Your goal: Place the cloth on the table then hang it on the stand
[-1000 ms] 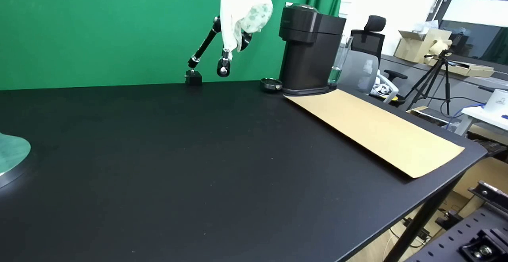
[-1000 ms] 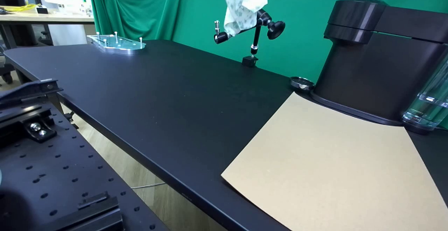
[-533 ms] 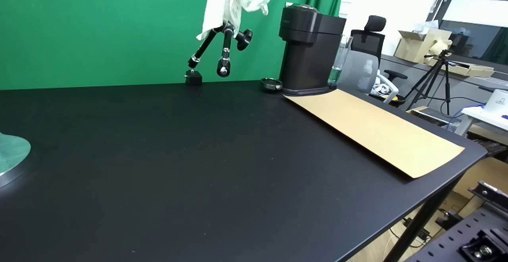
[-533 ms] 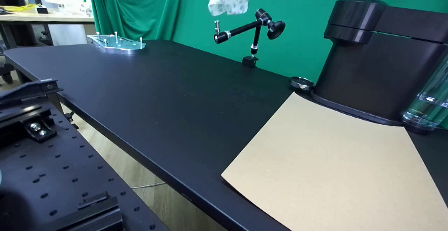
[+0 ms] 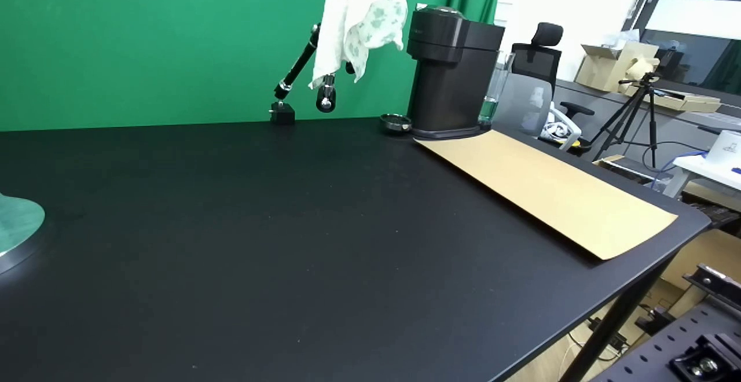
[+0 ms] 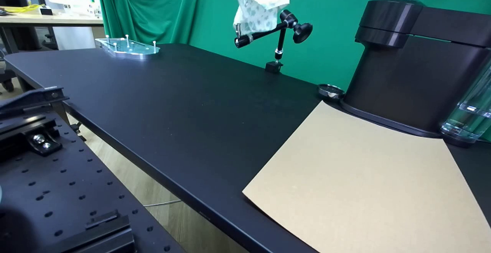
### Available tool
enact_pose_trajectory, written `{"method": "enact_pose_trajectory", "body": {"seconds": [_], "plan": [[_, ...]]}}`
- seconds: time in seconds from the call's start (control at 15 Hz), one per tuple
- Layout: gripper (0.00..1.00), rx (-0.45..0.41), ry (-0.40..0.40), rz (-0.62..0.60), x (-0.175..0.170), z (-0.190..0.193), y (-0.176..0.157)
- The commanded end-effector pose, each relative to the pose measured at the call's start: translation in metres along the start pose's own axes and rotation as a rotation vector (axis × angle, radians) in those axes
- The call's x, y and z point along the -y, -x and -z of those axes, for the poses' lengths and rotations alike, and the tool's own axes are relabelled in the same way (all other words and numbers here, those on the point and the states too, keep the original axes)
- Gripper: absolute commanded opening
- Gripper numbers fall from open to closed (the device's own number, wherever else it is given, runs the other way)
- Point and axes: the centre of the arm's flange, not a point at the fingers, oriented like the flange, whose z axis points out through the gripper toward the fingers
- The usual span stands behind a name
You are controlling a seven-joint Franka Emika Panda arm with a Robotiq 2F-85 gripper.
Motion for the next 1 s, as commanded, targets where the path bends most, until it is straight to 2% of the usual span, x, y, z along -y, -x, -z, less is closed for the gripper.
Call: {"method": "enact_pose_trajectory", "body": {"seconds": [0.0, 0.47, 0.93], "plan": [[0.00, 0.047, -0.006, -0.004, 0.007, 0.000, -0.007], [0.00, 0.106, -0.007, 0.011, 0.014, -0.030, -0.012], [0.00, 0.103, 0.001, 0.020, 0.019, -0.038, -0.031]]}}
